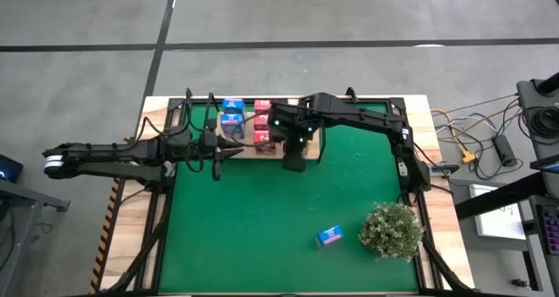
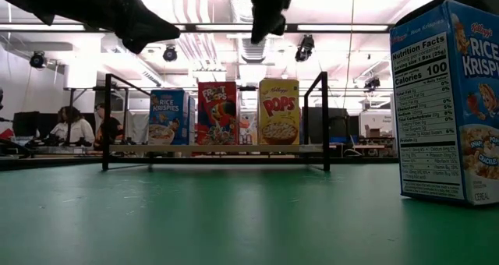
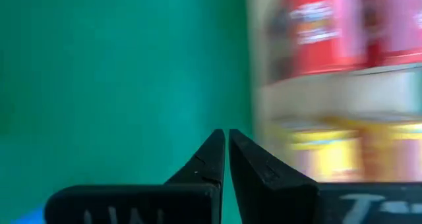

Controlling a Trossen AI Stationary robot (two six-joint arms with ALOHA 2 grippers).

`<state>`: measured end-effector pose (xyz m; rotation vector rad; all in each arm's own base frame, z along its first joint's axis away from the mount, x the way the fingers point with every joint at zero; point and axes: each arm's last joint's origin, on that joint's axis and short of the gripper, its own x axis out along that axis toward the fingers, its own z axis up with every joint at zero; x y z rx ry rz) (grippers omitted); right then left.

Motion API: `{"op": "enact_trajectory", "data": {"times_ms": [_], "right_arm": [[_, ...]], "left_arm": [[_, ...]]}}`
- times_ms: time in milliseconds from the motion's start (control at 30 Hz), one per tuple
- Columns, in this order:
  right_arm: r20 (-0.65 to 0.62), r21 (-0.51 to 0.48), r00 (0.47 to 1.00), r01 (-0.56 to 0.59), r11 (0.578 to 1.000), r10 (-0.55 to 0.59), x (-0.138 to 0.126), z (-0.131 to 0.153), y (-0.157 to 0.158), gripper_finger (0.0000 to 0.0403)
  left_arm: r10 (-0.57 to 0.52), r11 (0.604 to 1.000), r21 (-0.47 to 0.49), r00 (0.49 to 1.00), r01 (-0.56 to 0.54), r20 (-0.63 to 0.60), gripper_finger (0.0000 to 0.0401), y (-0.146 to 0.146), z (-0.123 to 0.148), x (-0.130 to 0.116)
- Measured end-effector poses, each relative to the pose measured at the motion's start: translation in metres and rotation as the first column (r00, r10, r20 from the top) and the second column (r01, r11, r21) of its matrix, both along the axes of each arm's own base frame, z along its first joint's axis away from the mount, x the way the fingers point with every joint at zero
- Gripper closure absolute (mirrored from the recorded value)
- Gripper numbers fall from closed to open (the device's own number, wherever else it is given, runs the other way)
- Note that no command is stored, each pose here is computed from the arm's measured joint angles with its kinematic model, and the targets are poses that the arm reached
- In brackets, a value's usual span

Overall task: Stack cereal on shelf
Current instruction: Put the blue cereal box on the shelf aligned with the other blue cereal box

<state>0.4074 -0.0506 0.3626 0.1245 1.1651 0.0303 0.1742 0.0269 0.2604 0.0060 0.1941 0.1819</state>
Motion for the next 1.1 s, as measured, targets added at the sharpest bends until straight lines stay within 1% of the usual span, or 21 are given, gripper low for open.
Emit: {"op": "enact_trajectory", "data": {"times_ms": [67, 133, 300, 433, 567, 667, 833, 933, 1100], "right_arm": [[-0.006, 0.082, 1.0, -0.008, 0.997, 0.009, 0.0, 0.001, 0.015, 0.039], [-0.02, 0.11, 1.0, -0.014, 0.994, 0.016, 0.0, 0.001, 0.034, 0.039], [-0.077, 0.131, 0.992, -0.086, 0.988, 0.097, -0.003, -0.004, 0.09, 0.039], [-0.129, 0.145, 0.981, -0.129, 0.981, 0.147, -0.009, -0.015, 0.134, 0.039], [-0.173, 0.149, 0.968, -0.154, 0.977, 0.179, -0.015, -0.029, 0.17, 0.039], [-0.191, 0.109, 0.957, -0.202, 0.973, 0.22, -0.021, -0.043, 0.197, 0.039], [-0.222, 0.019, 0.948, -0.231, 0.973, 0.23, -0.036, -0.064, 0.236, 0.039], [-0.243, -0.034, 0.948, -0.22, 0.975, 0.206, -0.048, -0.072, 0.255, 0.039], [-0.251, -0.073, 0.944, -0.239, 0.968, 0.214, -0.063, -0.075, 0.274, 0.039]], "left_arm": [[0.002, 1.0, -0.028, 1.0, -0.002, 0.008, 0.0361, -0.001, 0.0, 0.0], [-0.004, 0.999, -0.053, 1.0, 0.005, 0.018, 0.0361, -0.003, 0.001, 0.001], [-0.057, 0.993, -0.098, 0.997, 0.062, 0.049, 0.0361, -0.014, 0.003, 0.002], [-0.13, 0.983, -0.119, 0.988, 0.139, 0.079, 0.0361, -0.027, 0.005, 0.003], [-0.202, 0.969, -0.124, 0.973, 0.216, 0.111, 0.0361, -0.042, 0.008, 0.003], [-0.258, 0.954, -0.119, 0.954, 0.277, 0.153, 0.0361, -0.053, 0.01, 0.005], [-0.332, 0.927, -0.111, 0.92, 0.359, 0.207, 0.0361, -0.069, 0.011, 0.008], [-0.364, 0.913, -0.108, 0.904, 0.394, 0.225, 0.0361, -0.077, 0.01, 0.012], [-0.388, 0.902, -0.107, 0.893, 0.419, 0.23, 0.0361, -0.084, 0.007, 0.018]]}}
